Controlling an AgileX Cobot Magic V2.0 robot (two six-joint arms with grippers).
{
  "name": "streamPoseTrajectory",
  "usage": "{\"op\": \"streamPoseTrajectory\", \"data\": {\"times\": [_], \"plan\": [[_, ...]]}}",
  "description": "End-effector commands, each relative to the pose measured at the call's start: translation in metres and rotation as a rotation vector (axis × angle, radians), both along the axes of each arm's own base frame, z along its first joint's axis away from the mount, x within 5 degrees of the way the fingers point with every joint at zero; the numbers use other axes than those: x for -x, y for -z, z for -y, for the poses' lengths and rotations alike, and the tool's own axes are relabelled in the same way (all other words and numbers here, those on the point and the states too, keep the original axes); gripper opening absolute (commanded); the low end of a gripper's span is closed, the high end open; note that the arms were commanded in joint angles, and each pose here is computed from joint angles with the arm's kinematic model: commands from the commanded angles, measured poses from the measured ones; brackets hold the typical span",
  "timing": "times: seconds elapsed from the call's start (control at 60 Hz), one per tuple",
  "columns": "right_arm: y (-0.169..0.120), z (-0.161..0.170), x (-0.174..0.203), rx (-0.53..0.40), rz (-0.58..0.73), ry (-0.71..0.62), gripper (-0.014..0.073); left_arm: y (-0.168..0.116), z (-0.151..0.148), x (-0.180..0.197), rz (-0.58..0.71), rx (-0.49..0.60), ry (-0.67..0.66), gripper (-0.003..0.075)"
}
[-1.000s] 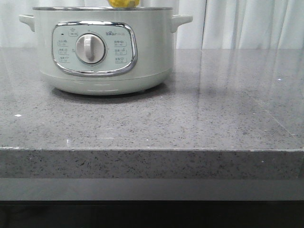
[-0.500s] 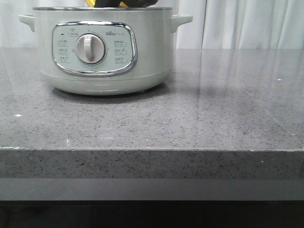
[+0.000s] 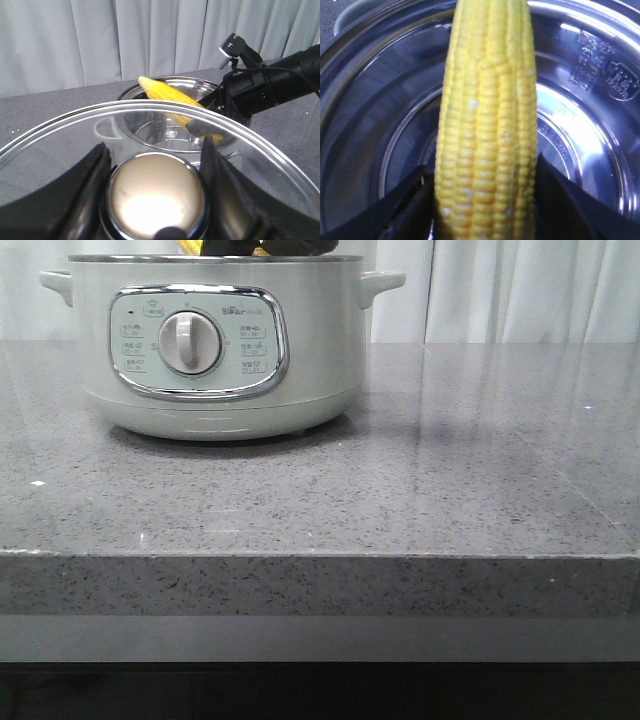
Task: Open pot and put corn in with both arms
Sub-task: 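Release the corn into the pot and withdraw the right gripper, then lower the glass lid back onto the pot with the left gripper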
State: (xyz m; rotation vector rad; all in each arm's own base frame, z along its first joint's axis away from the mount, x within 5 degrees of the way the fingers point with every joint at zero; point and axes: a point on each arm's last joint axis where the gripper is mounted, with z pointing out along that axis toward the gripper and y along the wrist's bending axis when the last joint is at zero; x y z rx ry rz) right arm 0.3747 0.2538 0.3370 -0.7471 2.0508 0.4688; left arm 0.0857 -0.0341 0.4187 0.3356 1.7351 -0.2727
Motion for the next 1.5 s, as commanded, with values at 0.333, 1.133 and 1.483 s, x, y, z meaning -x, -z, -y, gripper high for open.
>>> {"op": "streamPoseTrajectory", "data": {"times": [0.333,1.133,1.483], "plan": [[-0.054,0.011,0.014,-0.084,0.144,0.01,0.047,-0.024,-0.001,0.004,0.167,0.071,0.001,0.0165],[-0.123,0.126,0.197,-0.215,0.205,0.053,0.0468,-0.024,-0.001,0.004,0.167,0.071,0.001,0.0165],[-0.098,0.171,0.269,-0.237,0.247,0.047,0.0468,-0.024,-0.001,0.004,0.167,0.071,0.001,0.0165]]}}
